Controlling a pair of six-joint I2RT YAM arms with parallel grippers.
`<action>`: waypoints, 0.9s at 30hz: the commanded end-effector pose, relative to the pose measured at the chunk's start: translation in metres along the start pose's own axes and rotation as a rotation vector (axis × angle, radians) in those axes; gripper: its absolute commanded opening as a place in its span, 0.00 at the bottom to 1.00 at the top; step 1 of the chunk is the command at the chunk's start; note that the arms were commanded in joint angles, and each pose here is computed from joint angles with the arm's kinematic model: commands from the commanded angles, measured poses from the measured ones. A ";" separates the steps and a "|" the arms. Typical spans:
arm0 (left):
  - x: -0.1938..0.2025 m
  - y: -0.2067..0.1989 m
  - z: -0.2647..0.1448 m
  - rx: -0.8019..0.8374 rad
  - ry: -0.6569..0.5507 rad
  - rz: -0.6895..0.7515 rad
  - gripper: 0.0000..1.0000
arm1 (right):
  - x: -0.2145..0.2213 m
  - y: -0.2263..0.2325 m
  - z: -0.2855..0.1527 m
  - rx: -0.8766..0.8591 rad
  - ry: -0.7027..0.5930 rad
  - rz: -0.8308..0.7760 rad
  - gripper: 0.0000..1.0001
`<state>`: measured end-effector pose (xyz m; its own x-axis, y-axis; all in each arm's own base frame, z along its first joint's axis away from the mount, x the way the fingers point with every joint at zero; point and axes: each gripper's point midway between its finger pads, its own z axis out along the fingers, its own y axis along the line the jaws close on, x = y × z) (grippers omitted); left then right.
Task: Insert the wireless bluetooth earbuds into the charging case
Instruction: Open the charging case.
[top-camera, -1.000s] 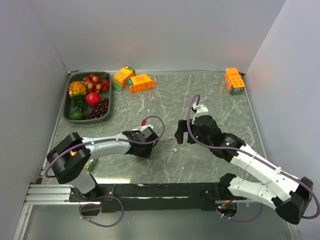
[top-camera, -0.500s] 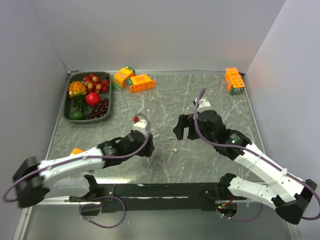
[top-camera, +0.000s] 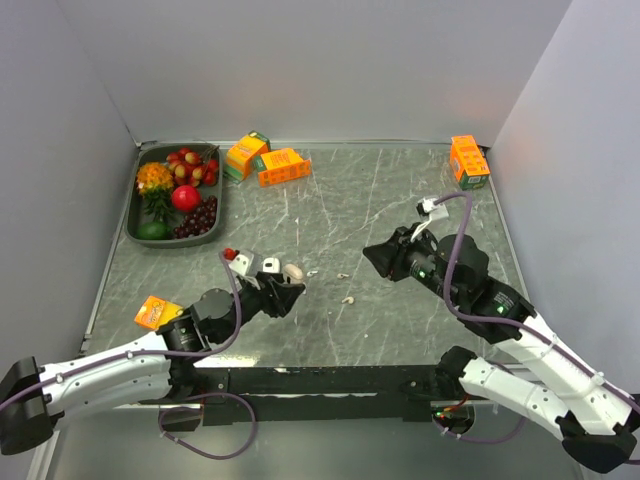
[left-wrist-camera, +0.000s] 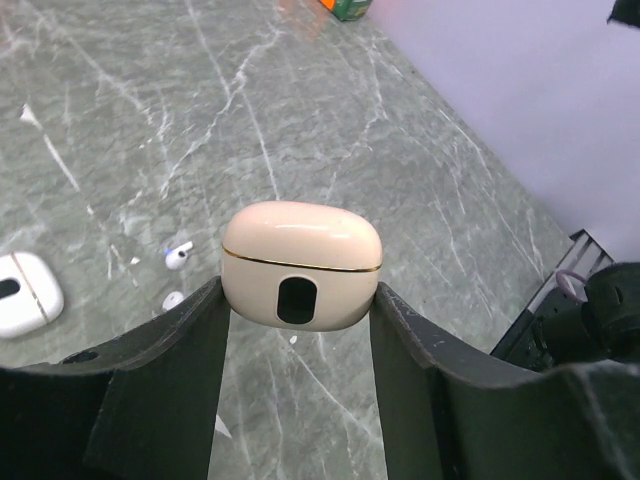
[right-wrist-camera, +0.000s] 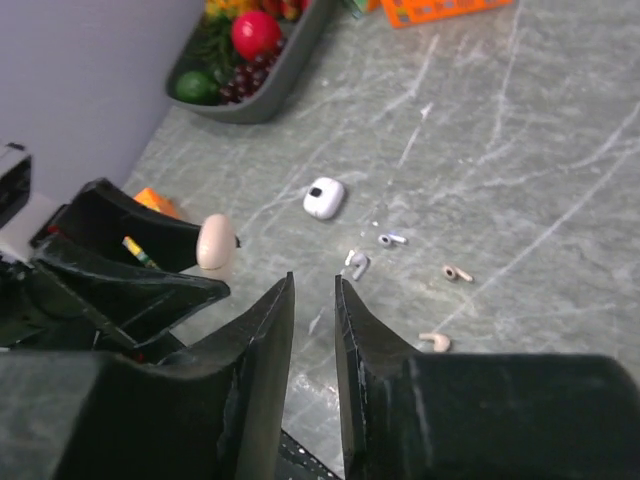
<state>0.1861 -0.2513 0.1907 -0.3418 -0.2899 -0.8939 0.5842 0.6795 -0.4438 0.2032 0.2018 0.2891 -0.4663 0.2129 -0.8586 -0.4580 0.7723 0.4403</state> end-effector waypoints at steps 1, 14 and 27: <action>-0.028 -0.032 0.004 0.128 -0.059 0.051 0.01 | -0.021 0.030 0.000 -0.146 -0.056 -0.051 0.41; -0.028 -0.023 -0.002 0.157 -0.188 0.194 0.01 | -0.005 0.034 0.024 -0.067 0.167 -0.094 0.99; -0.047 -0.018 0.017 0.084 -0.275 0.553 0.01 | 0.032 0.055 0.041 -0.001 0.338 -0.279 0.92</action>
<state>0.1984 -0.2587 0.1855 0.0801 -0.0123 -0.9967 0.7039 0.7087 0.0478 0.1924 0.2769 0.2792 -0.5512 -0.1580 -0.8192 -0.6094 0.7469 0.2660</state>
